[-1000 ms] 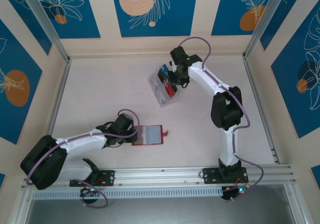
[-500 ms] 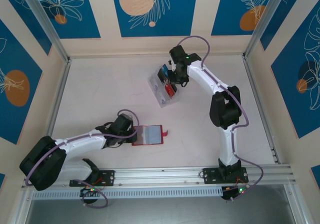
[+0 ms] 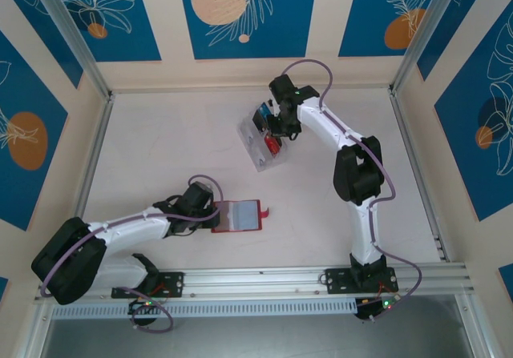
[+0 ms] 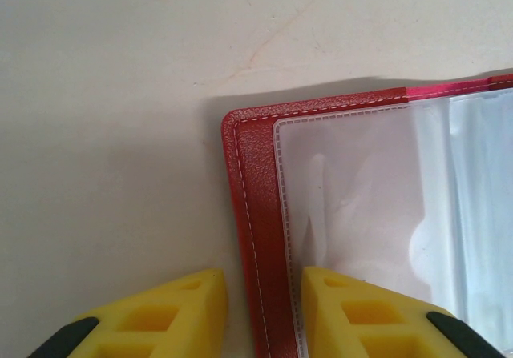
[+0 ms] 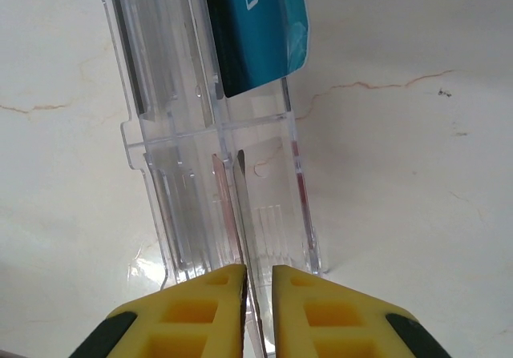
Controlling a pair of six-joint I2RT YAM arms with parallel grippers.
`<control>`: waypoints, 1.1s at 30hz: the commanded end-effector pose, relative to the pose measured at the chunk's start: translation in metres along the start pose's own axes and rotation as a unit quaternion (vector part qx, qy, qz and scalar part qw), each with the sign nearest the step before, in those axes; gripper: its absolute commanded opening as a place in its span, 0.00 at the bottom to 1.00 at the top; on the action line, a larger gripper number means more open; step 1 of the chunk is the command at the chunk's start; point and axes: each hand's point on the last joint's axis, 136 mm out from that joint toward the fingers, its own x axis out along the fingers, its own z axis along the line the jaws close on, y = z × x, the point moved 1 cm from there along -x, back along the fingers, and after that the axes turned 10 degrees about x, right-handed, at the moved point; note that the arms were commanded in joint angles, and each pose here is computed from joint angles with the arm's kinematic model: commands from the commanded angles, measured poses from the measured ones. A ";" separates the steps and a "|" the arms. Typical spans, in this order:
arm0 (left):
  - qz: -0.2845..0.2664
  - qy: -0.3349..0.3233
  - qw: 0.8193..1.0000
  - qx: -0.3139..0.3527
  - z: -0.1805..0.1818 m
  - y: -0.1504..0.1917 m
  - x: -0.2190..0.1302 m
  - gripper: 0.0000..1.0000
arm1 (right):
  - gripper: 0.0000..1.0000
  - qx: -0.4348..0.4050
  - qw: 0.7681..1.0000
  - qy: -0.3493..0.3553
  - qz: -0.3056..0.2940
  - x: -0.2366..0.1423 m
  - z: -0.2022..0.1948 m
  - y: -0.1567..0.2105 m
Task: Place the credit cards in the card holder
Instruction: Pick up the credit card from the storage box.
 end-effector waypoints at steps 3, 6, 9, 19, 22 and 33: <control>0.028 -0.002 1.000 -0.001 0.004 0.019 0.003 0.31 | 0.19 -0.012 1.000 -0.012 -0.001 -0.011 0.008 -0.004; 0.027 -0.001 1.000 -0.001 0.004 0.019 0.003 0.31 | 0.19 -0.012 1.000 -0.014 0.005 -0.008 0.009 -0.002; 0.027 -0.003 1.000 -0.001 0.005 0.019 0.002 0.31 | 0.19 -0.011 1.000 -0.014 0.009 -0.005 0.008 -0.001; 0.026 -0.003 1.000 -0.003 0.005 0.020 0.002 0.31 | 0.16 -0.012 1.000 -0.013 0.012 -0.003 0.009 0.000; 0.027 -0.004 1.000 -0.003 0.005 0.020 0.003 0.31 | 0.09 -0.014 1.000 -0.013 0.010 -0.005 0.009 -0.001; 0.024 0.016 1.000 0.003 -0.002 0.017 0.002 0.29 | 0.00 -0.029 0.998 0.004 -0.056 -0.056 0.012 -0.026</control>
